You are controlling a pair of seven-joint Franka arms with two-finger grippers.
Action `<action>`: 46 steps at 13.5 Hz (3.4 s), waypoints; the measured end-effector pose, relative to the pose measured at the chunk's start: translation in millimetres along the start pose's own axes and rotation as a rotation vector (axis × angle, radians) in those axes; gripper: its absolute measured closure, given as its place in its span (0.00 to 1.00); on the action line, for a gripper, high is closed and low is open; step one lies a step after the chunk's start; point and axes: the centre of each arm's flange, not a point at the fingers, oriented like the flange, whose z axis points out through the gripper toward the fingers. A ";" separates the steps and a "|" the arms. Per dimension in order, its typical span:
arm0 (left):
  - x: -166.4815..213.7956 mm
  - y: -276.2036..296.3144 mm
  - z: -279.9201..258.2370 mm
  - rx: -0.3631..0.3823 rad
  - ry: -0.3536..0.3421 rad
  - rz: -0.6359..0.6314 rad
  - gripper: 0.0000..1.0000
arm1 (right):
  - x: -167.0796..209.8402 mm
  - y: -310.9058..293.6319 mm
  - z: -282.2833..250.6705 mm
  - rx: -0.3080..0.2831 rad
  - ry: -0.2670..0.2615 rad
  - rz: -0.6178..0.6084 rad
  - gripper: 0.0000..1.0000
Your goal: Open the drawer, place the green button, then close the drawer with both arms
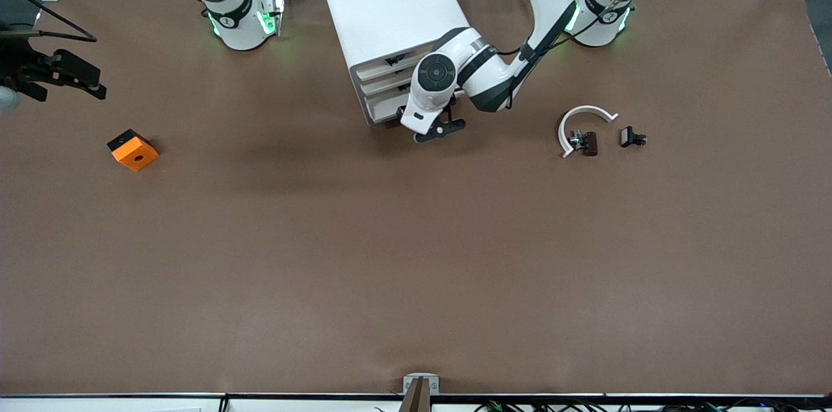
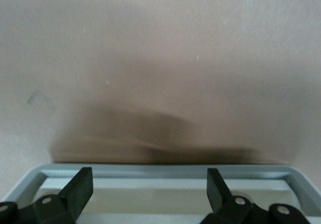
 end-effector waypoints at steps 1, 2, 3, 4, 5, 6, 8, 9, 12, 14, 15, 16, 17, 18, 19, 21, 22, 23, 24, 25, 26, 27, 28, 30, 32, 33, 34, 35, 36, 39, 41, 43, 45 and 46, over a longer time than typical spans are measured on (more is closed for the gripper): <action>-6.6 1.1 1.7 0.002 -0.005 0.000 0.00 | 0.0 -0.1 0.0 0.000 0.000 0.000 0.00; -13.0 2.6 2.9 0.004 -0.009 0.000 0.00 | 0.0 -0.3 0.0 0.000 0.000 -0.001 0.00; -17.7 3.8 3.9 0.005 -0.010 -0.003 0.00 | 0.0 -0.4 0.0 0.000 0.000 -0.001 0.00; -20.6 4.2 5.2 0.007 -0.011 -0.007 0.00 | 0.0 -0.5 0.0 0.000 0.000 -0.001 0.00; -22.6 4.6 6.0 0.009 -0.011 -0.008 0.00 | 0.0 -0.5 0.0 0.000 0.000 -0.001 0.00; -24.0 5.4 5.9 0.008 -0.011 -0.008 0.00 | 0.1 -0.6 0.0 0.000 0.000 -0.001 0.00; -24.6 9.2 1.4 -0.004 -0.007 -0.010 0.00 | 0.1 -1.8 0.1 0.000 0.000 -0.003 0.00; -23.2 11.3 -2.2 -0.012 -0.005 -0.014 0.00 | 0.1 -2.3 0.1 -0.001 0.000 -0.004 0.00; 4.3 12.2 -23.8 -0.051 0.008 -0.059 0.00 | 0.2 -2.8 0.1 -0.001 0.000 -0.005 0.00; 56.3 2.8 -59.9 -0.079 0.041 -0.115 0.00 | 0.2 -3.3 0.2 -0.001 0.000 -0.006 0.00; 87.3 -5.9 -83.9 -0.082 0.068 -0.142 0.00 | 0.3 -3.9 0.4 -0.001 -0.001 -0.007 0.00; 118.5 -17.7 -108.1 -0.085 0.097 -0.171 0.00 | 0.5 -4.8 0.7 -0.001 -0.001 -0.009 0.00; 148.8 -31.6 -131.5 -0.091 0.129 -0.202 0.00 | 0.9 -5.5 1.2 -0.001 -0.003 -0.010 0.00; 177.2 -47.6 -154.7 -0.098 0.165 -0.232 0.00 | 1.3 -5.9 1.7 -0.001 -0.004 -0.011 0.00; 203.2 -65.9 -176.8 -0.103 0.201 -0.264 0.00 | 1.6 -6.2 2.3 -0.001 -0.005 -0.012 0.00; 244.0 -105.4 -218.4 -0.119 0.268 -0.327 0.00 | 2.0 -6.5 2.8 -0.001 -0.006 -0.012 0.00; 257.9 -123.1 -237.0 -0.132 0.293 -0.357 0.00 | 2.0 -6.5 2.8 -0.001 -0.006 -0.012 0.00; 269.3 -140.1 -254.8 -0.147 0.315 -0.386 0.00 | 2.0 -6.6 2.9 -0.001 -0.006 -0.012 0.00; 279.2 -157.0 -272.3 -0.158 0.335 -0.409 0.00 | 2.0 -6.6 2.9 -0.001 -0.006 -0.012 0.00; 287.5 -174.6 -290.6 -0.156 0.348 -0.410 0.00 | 2.0 -6.6 2.9 -0.001 -0.006 -0.012 0.00; 293.5 -191.7 -309.7 -0.136 0.352 -0.392 0.00 | 2.1 -6.6 2.9 -0.001 -0.006 -0.012 0.00; 297.7 -209.2 -331.2 -0.105 0.347 -0.368 0.00 | 2.1 -6.6 2.9 -0.001 -0.006 -0.012 0.00; 300.9 -226.3 -352.4 -0.079 0.339 -0.350 0.00 | 2.1 -6.5 2.8 -0.001 -0.006 -0.012 0.00; 306.6 -256.5 -383.7 -0.055 0.334 -0.319 0.00 | 2.1 -6.4 2.8 -0.001 -0.005 -0.012 0.00; 308.5 -276.5 -405.0 -0.058 0.356 -0.288 0.00 | 2.2 -6.4 2.7 -0.001 -0.004 -0.012 0.00; 306.7 -284.8 -415.5 -0.057 0.370 -0.265 0.00 | 2.2 -6.4 2.6 -0.002 -0.004 -0.012 0.00; 301.4 -291.2 -425.5 -0.049 0.380 -0.243 0.00 | 2.3 -6.4 2.5 -0.002 -0.003 -0.012 0.00; 295.7 -298.2 -432.4 -0.032 0.375 -0.231 0.00 | 2.3 -6.4 2.5 -0.002 -0.003 -0.012 0.00; 291.5 -307.7 -438.3 -0.017 0.366 -0.226 0.00 | 2.3 -6.4 2.4 -0.002 -0.003 -0.012 0.00; 269.8 -330.2 -469.6 0.012 0.393 -0.155 0.00 | 2.3 -6.6 2.3 -0.002 -0.002 -0.012 0.00; 239.9 -336.7 -489.4 0.065 0.390 -0.055 0.00 | 2.4 -7.9 2.2 -0.002 -0.002 -0.015 0.00; 215.9 -349.0 -502.2 0.088 0.373 0.047 0.00 | 2.4 -8.3 2.1 -0.002 -0.002 -0.016 0.00; 196.4 -372.3 -506.0 0.049 0.340 0.114 0.00 | 2.3 -8.3 1.9 -0.002 -0.001 -0.016 0.00; 186.6 -382.9 -504.9 0.036 0.329 0.131 0.00 | 2.4 -8.3 1.9 -0.002 -0.001 -0.016 0.00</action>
